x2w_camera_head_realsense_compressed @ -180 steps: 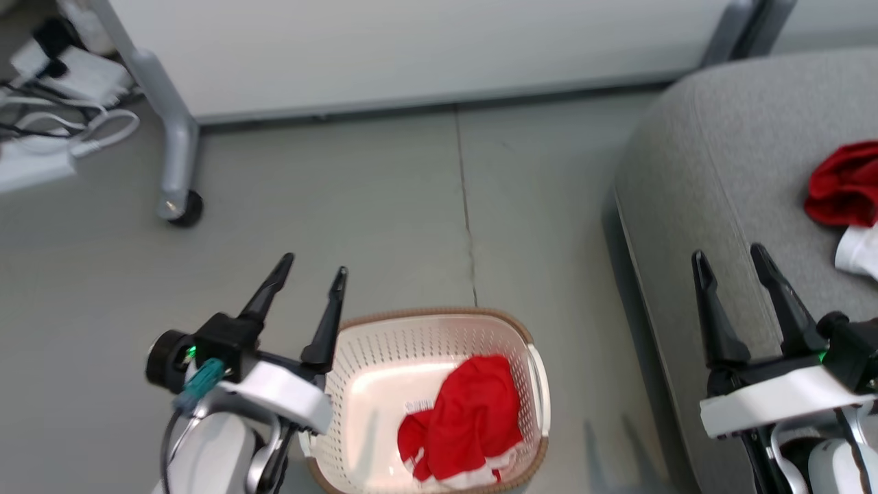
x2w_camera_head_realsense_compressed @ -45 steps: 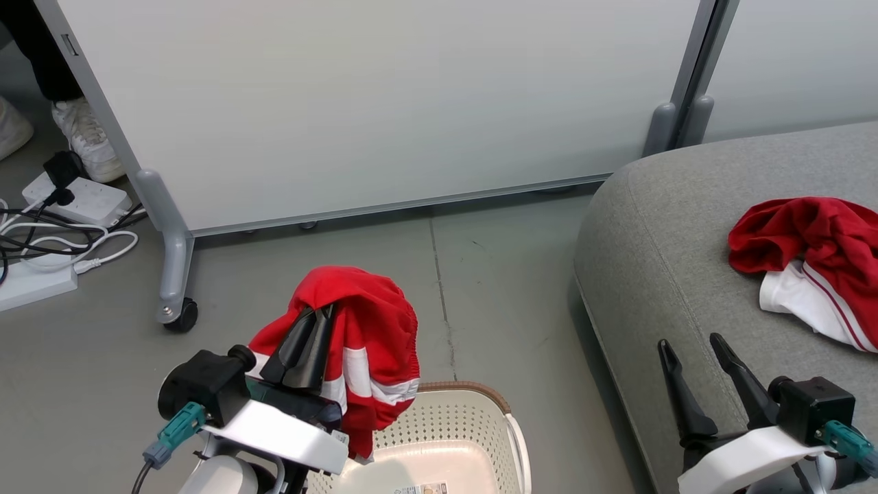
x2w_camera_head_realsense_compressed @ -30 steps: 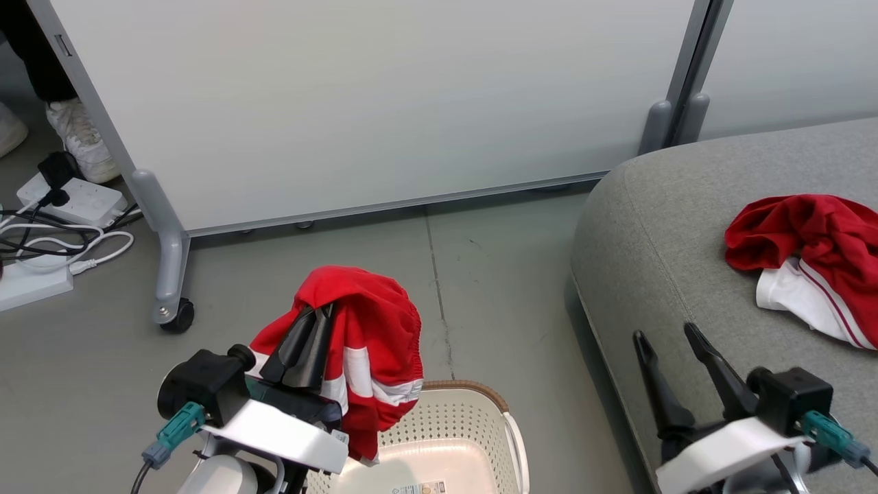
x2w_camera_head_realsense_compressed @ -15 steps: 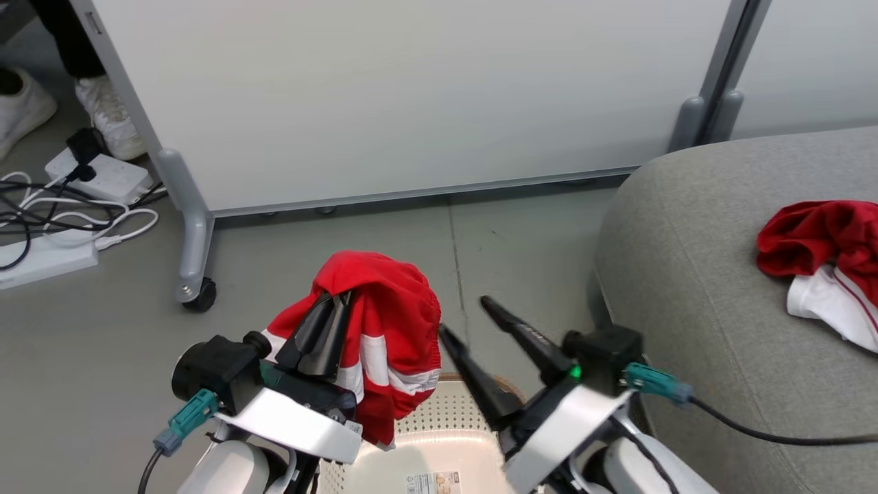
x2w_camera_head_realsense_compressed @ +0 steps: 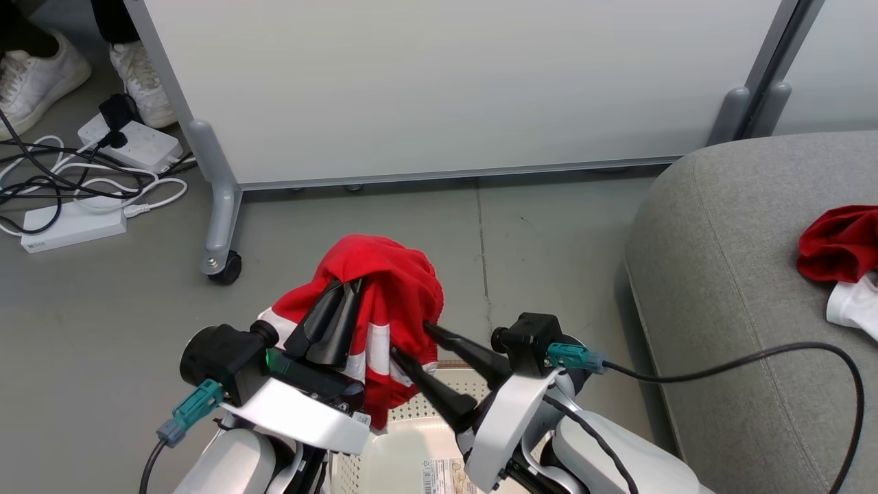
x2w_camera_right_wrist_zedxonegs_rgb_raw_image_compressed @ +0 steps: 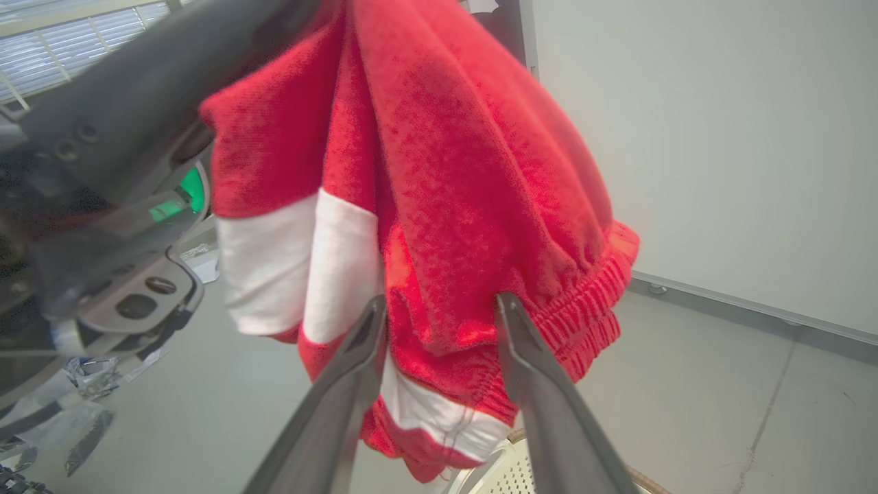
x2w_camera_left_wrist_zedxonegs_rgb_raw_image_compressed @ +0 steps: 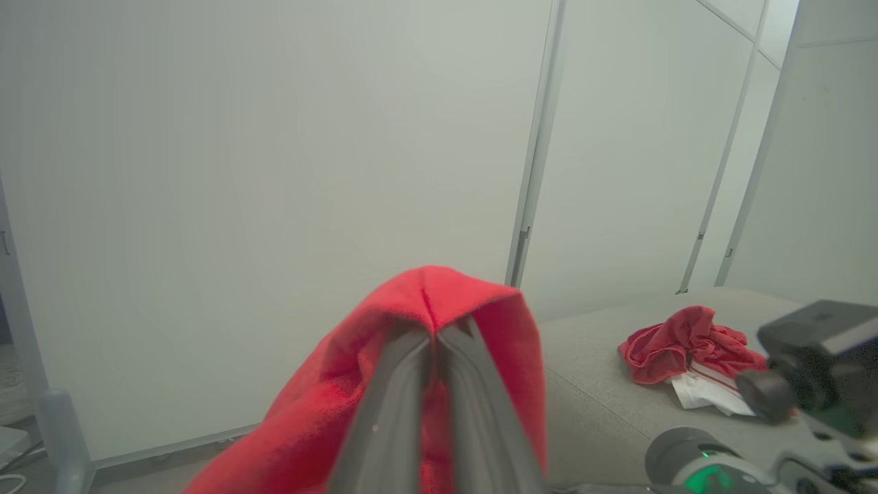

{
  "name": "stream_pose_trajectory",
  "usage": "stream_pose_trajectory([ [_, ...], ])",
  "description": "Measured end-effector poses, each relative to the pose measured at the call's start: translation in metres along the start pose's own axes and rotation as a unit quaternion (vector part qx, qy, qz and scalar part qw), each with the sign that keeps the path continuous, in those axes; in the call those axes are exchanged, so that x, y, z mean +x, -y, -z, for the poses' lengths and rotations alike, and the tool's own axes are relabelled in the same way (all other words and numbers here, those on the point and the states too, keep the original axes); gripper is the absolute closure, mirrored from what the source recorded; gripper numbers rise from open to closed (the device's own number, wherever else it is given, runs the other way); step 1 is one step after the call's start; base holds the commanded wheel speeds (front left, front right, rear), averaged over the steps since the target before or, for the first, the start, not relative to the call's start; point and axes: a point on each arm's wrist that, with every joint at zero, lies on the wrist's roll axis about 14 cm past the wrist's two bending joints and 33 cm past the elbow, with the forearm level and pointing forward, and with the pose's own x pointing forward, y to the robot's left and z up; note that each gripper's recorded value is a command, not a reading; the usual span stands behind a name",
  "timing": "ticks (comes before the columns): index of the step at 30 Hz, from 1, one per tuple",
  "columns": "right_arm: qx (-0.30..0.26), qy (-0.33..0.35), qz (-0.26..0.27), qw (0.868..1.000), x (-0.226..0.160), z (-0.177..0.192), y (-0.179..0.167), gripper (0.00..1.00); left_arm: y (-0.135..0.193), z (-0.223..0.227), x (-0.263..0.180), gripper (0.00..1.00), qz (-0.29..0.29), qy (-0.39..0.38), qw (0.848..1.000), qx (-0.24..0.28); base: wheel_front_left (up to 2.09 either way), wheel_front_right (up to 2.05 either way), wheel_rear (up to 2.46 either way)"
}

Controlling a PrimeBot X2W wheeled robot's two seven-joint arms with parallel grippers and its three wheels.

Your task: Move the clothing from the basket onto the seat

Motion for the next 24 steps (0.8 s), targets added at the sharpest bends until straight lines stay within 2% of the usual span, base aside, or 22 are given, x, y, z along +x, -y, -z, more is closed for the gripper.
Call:
stream_pose_trajectory([
  [13,0.006,0.011,0.006,1.0,0.007,-0.008,0.011,1.0,0.005,-0.002,0.0,1.0,0.009,0.005,1.0,-0.002,0.0,0.0,0.0],
  [14,0.008,0.016,0.01,1.0,0.007,-0.011,0.013,1.0,0.007,-0.001,-0.001,0.92,0.013,0.002,1.0,-0.002,0.0,0.0,0.0],
  [15,0.009,0.022,0.014,1.0,0.007,-0.013,0.017,1.0,0.009,0.002,-0.001,0.38,0.019,-0.006,1.0,0.001,0.0,0.0,0.0],
  [16,0.012,0.027,0.018,0.999,0.007,-0.016,0.019,1.0,0.011,0.003,-0.001,0.0,0.022,-0.008,1.0,0.002,0.0,0.0,0.0],
  [24,0.014,0.086,0.077,0.993,0.001,-0.053,0.061,1.0,0.047,0.026,-0.008,0.0,0.093,-0.052,0.994,0.011,0.0,0.0,0.0],
])
